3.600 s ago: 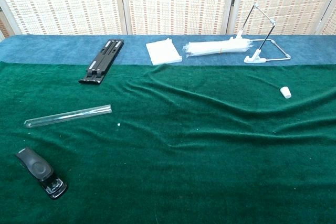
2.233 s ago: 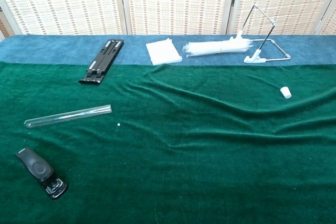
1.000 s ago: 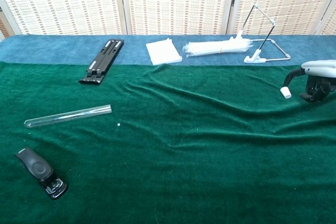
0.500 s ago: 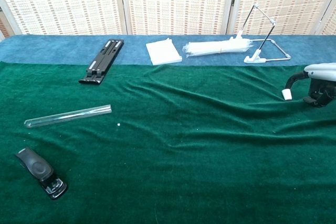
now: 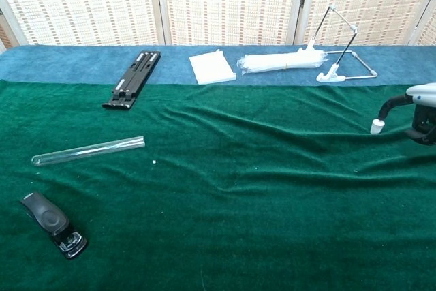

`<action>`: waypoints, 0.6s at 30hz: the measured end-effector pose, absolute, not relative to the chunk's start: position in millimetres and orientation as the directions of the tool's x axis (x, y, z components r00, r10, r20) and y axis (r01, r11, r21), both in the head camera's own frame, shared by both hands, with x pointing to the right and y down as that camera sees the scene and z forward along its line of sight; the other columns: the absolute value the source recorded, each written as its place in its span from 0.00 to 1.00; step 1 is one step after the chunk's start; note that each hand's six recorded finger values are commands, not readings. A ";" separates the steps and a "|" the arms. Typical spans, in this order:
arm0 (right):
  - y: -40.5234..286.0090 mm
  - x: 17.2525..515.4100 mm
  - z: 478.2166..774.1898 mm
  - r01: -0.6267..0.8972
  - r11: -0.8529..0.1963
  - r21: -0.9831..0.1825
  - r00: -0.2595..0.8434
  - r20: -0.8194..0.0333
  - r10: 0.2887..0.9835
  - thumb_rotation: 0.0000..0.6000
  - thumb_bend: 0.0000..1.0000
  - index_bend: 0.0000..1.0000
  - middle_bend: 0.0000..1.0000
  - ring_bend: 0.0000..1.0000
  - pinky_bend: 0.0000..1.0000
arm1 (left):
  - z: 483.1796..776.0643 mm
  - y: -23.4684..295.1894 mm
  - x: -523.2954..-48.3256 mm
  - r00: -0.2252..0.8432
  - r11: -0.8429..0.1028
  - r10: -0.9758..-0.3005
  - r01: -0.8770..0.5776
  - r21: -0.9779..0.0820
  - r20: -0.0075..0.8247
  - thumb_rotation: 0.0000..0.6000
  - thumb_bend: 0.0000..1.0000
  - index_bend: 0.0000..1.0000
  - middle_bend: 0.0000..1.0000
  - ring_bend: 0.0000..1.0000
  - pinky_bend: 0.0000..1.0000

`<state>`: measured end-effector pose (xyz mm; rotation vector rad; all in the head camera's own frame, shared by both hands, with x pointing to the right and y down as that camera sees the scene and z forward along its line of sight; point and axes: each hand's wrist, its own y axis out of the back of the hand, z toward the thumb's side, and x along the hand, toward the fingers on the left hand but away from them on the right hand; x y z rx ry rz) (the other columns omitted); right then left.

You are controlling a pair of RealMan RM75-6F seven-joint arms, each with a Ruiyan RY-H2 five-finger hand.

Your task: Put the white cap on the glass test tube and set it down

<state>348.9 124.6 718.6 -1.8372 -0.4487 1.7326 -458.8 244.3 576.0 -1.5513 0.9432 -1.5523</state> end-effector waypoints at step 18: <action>116.7 348.0 700.0 -0.097 -0.733 -0.673 0.120 -0.739 0.663 1.00 0.57 0.22 0.91 1.00 0.95 | 575.0 243.6 -460.1 0.000 -0.454 -0.891 -0.005 -0.891 0.454 1.00 0.24 0.16 0.13 0.06 0.00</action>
